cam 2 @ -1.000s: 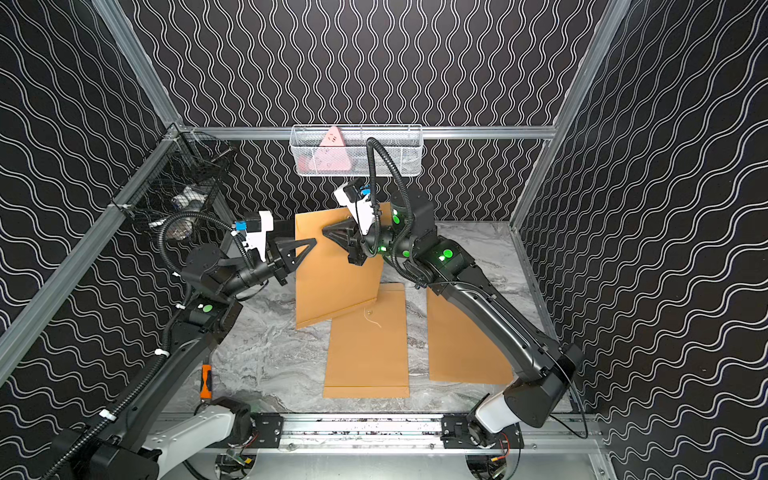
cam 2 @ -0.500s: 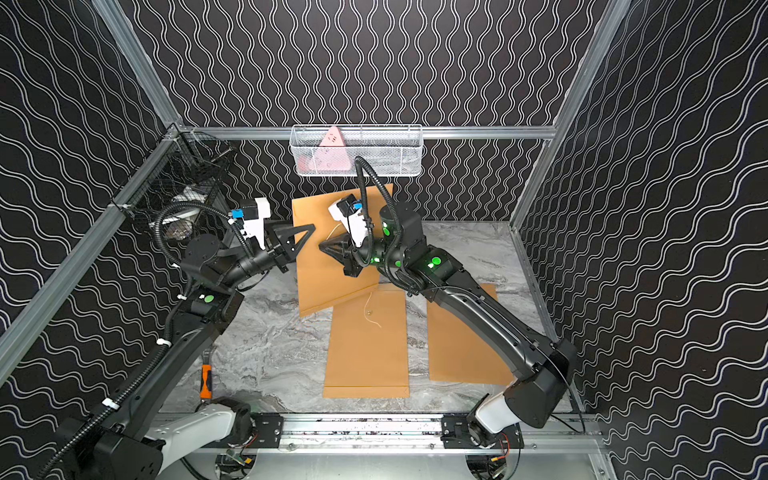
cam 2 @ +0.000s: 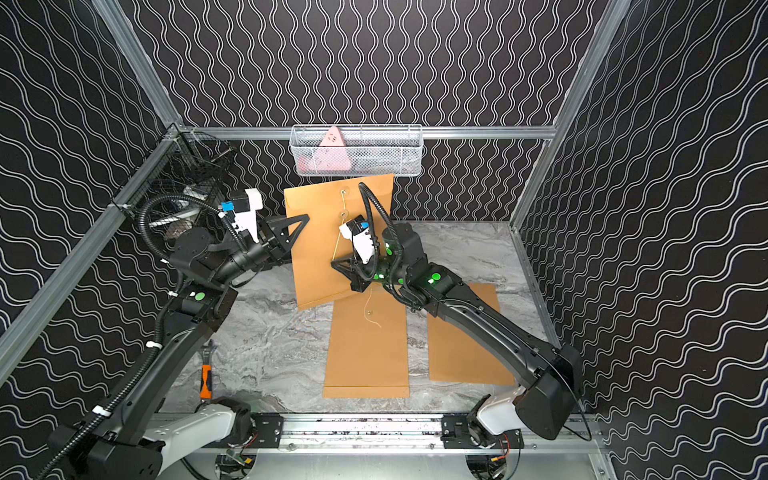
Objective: Open the file bag
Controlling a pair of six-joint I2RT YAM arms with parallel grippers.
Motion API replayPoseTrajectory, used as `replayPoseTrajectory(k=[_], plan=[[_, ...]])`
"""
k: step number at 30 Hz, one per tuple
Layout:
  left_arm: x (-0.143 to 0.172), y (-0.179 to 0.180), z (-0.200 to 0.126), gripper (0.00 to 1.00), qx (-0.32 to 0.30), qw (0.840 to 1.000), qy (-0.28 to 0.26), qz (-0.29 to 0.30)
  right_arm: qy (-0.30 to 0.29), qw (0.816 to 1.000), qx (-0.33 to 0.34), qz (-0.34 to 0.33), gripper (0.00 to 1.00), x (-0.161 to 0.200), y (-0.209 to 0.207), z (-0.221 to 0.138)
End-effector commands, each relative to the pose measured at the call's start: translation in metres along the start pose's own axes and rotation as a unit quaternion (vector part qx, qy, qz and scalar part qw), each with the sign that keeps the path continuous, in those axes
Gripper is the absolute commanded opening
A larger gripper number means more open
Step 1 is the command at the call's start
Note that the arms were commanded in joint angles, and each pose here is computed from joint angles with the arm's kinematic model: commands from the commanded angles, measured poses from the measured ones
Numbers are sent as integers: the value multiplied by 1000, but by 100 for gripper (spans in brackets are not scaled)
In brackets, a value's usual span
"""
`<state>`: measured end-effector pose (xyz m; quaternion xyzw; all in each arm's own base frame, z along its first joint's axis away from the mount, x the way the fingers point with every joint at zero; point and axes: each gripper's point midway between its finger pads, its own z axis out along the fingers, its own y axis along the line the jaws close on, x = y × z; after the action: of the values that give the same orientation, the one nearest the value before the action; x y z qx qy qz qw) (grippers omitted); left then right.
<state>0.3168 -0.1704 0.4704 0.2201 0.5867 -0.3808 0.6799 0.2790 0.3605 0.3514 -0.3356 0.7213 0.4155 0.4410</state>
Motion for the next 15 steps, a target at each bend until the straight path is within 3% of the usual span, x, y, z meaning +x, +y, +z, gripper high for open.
replayPoseTrajectory(k=[1,15], plan=[[-12,-4,-4,0,-3,1000,-12,27,-28,999,20,1,0,-12,-8,-8],[-6,-10,-13,0,-1,1000,-7,25,-62,992,113,2,0,-39,-60,-63]])
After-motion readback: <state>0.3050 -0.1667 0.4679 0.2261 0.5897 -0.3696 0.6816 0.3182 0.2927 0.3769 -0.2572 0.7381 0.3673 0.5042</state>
